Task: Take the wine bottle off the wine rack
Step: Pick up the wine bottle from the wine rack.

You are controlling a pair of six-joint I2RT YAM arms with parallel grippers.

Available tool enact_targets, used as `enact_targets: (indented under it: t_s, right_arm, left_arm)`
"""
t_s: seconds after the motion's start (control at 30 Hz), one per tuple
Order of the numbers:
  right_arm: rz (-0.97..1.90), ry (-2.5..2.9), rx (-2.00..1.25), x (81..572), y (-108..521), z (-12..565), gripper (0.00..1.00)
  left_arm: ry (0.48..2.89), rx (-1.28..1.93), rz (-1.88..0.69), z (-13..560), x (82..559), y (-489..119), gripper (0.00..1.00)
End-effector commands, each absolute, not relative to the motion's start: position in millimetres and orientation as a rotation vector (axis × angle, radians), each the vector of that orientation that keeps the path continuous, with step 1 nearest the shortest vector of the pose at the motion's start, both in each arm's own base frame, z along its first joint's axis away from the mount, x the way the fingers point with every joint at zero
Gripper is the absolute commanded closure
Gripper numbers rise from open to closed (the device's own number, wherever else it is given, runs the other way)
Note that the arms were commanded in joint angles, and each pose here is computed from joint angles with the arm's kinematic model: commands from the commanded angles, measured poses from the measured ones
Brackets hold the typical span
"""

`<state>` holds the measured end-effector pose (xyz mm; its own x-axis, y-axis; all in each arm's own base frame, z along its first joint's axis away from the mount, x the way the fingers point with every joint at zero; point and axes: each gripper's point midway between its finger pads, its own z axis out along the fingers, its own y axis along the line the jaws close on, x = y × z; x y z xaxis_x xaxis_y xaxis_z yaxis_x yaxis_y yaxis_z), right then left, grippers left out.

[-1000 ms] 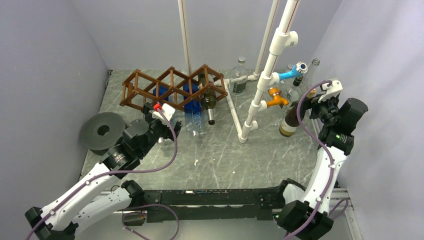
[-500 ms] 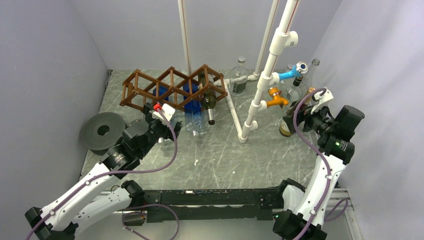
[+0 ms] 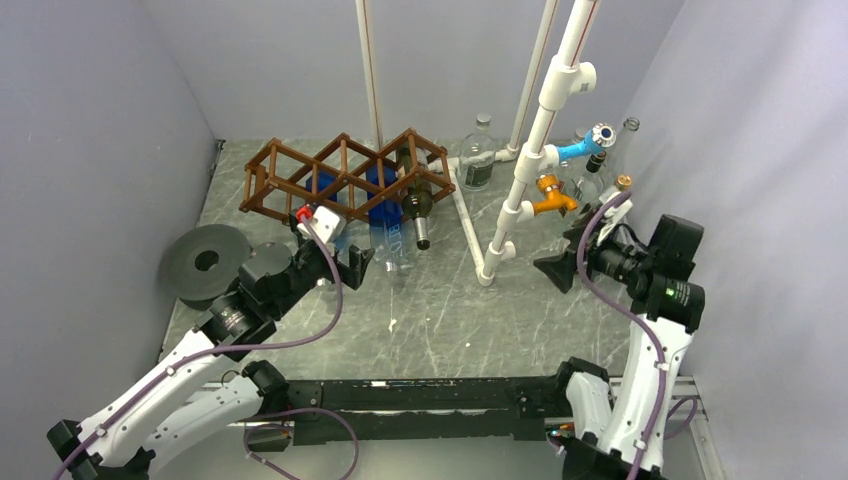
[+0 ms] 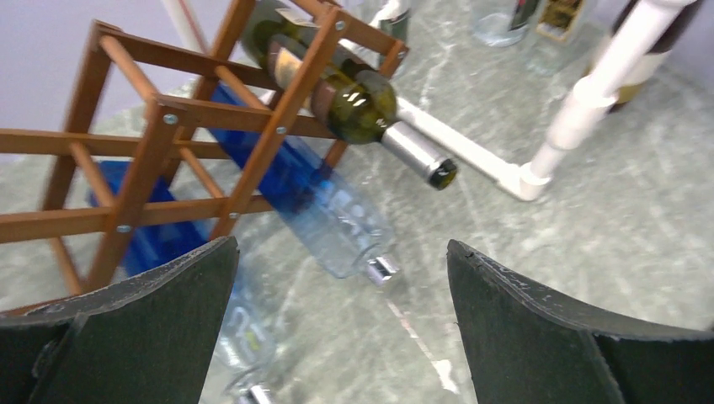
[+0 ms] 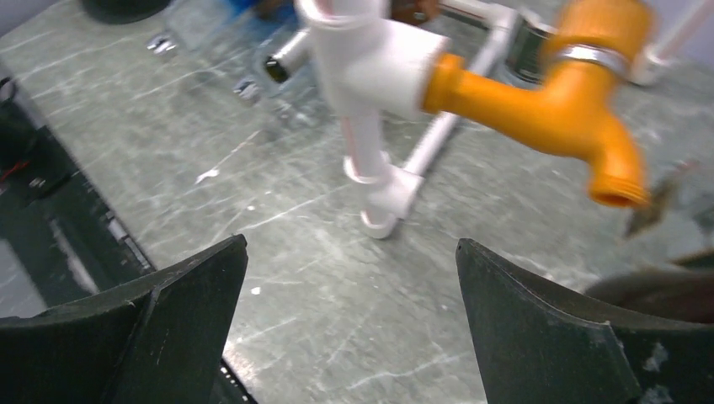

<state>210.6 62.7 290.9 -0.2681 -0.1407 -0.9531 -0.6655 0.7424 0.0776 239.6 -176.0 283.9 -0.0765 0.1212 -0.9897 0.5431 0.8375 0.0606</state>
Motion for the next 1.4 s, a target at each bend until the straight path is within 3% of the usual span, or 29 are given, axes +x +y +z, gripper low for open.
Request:
enact_targets:
  t_s: [0.0, 0.4, 0.87, 1.37]
  right_arm:
    - [0.664, 1.736, -0.771, 187, 97, 291, 0.04]
    - [0.891, 1.622, -0.999, 150, 134, 286, 0.05]
    - [1.028, 1.518, -1.28, 128, 165, 258, 0.04]
    - [1.081, 1.452, -1.29, 119, 170, 237, 0.01]
  left_arm:
    - [1.659, 0.403, -0.64, 296, 223, -195, 0.0]
    - [1.801, 0.07, -1.008, 292, 210, -221, 0.0]
    - [1.983, -0.013, -1.022, 250, 233, -264, 0.0]
    - [1.827, -0.174, -1.047, 240, 283, -290, 0.0]
